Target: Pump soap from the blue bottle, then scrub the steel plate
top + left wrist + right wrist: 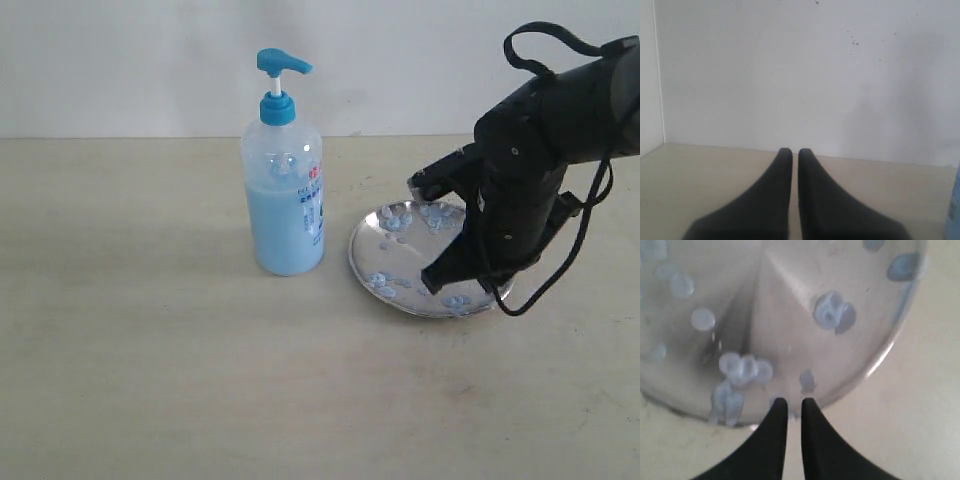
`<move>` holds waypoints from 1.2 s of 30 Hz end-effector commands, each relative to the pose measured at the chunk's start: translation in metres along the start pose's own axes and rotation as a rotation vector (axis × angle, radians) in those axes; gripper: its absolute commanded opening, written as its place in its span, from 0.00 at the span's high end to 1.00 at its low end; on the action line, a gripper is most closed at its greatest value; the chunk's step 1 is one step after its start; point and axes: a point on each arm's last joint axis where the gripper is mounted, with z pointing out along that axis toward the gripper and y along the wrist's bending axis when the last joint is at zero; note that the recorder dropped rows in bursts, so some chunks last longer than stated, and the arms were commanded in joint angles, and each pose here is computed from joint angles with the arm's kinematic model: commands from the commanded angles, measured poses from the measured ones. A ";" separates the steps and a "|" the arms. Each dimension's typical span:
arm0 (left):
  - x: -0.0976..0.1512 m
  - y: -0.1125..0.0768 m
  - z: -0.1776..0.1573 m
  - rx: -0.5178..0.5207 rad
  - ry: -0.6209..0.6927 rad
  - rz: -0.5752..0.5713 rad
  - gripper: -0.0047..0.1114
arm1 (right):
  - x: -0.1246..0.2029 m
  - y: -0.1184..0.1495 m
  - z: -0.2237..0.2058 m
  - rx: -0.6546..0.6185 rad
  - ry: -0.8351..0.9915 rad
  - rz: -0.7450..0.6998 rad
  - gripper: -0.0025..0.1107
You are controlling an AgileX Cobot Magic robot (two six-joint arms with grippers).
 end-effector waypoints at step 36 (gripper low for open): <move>0.001 -0.001 0.000 0.010 0.002 -0.007 0.92 | -0.026 0.038 -0.011 -0.068 -0.054 -0.280 0.98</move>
